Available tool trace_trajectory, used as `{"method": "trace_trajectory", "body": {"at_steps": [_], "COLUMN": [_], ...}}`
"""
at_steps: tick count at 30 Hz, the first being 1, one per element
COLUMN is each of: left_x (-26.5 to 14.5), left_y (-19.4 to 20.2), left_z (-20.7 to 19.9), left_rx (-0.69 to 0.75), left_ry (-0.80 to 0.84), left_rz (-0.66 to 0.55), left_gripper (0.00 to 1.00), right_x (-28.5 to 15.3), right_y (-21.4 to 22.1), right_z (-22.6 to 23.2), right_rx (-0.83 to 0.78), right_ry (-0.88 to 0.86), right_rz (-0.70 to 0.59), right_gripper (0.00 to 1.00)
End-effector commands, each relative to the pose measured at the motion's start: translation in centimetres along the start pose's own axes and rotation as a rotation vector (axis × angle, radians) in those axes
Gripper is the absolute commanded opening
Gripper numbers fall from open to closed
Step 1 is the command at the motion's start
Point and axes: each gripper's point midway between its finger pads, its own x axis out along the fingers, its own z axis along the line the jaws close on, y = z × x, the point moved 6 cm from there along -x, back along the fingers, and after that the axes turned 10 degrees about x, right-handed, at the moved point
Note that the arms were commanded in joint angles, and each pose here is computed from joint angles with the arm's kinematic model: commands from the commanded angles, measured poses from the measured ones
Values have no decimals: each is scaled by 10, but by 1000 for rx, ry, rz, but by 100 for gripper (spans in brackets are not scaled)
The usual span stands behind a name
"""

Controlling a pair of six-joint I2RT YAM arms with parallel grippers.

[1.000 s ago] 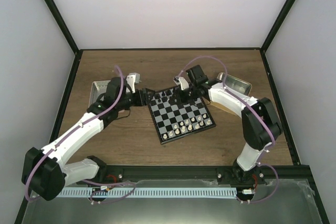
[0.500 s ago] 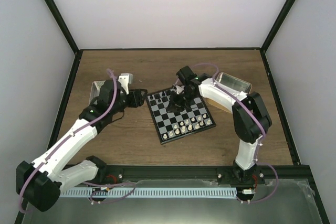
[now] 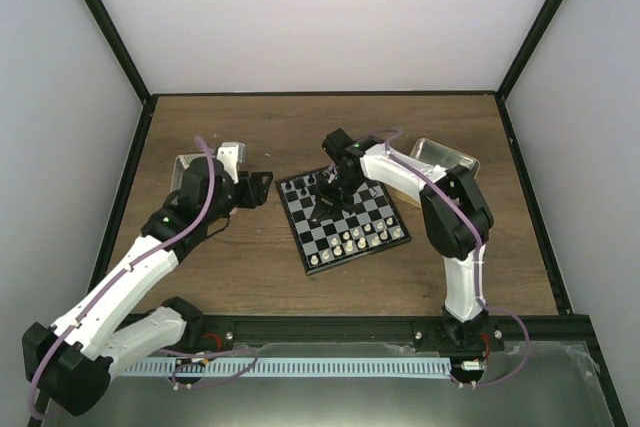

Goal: Set up the chess pieces on the board
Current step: Place the chess piece on the chessboard.

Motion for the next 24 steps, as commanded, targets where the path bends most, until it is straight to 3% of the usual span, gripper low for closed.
{"method": "trace_trajectory", "body": {"at_steps": [1, 15, 24], "left_x": [-4, -3, -3], "left_y": [3, 2, 2], "left_z": [5, 5, 6], "left_rx": [14, 16, 17], "left_ry": [-27, -33, -34], "left_rz": [-5, -6, -6], "left_gripper": [68, 68, 68], "right_x": [0, 19, 21], "right_y": [4, -10, -16], "right_z": [3, -5, -11], "right_rx": [83, 118, 146], "right_ry": [19, 72, 103], "right_rz": [23, 32, -12], "right_gripper": [11, 12, 18]}}
